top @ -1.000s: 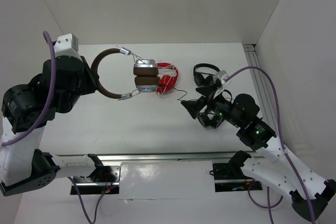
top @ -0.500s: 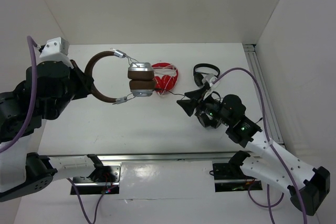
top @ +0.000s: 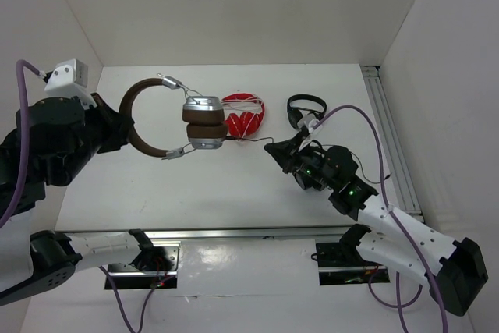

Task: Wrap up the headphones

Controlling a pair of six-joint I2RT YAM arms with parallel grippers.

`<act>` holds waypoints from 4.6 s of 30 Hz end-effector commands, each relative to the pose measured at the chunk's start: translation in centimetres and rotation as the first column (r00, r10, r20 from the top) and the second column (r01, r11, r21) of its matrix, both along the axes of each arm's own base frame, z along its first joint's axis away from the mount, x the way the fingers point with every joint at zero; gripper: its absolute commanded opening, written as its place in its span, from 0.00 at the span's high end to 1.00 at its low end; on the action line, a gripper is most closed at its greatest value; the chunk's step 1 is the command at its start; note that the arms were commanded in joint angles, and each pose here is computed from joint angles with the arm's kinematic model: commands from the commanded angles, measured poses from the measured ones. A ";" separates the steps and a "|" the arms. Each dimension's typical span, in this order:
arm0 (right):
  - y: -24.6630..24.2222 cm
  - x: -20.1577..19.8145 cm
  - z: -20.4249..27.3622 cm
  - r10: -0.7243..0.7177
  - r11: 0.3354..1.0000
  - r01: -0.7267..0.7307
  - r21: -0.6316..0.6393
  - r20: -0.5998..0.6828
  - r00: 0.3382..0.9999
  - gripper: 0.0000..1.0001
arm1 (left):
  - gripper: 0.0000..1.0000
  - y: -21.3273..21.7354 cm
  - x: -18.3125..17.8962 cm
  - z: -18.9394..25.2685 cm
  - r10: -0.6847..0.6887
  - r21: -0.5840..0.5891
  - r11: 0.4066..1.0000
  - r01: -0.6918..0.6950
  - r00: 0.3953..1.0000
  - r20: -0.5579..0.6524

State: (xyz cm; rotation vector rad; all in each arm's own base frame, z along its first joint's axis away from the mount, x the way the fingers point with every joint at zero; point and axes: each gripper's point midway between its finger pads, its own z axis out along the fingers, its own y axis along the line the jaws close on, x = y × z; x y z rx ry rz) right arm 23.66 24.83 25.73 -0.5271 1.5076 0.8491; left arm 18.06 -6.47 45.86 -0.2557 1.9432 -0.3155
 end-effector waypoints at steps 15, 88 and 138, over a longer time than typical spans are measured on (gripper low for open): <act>-5.9 -0.6 6.4 -0.282 0.959 0.281 -0.037 -0.025 0.959 1.00 | 1.00 -1.5 6.4 -4.5 -0.002 0.292 0.955 -0.050 0.985 0.174; -1.4 -2.7 6.9 -0.147 0.944 0.137 -0.300 -0.012 0.989 1.00 | 1.00 -17.7 0.5 -17.4 -0.745 0.432 0.482 0.763 0.616 -0.257; 2.3 -2.9 1.1 -0.105 0.883 0.048 -0.467 -0.098 0.990 0.97 | 1.00 -17.1 1.1 -15.0 -0.745 0.448 0.559 0.698 0.660 -0.099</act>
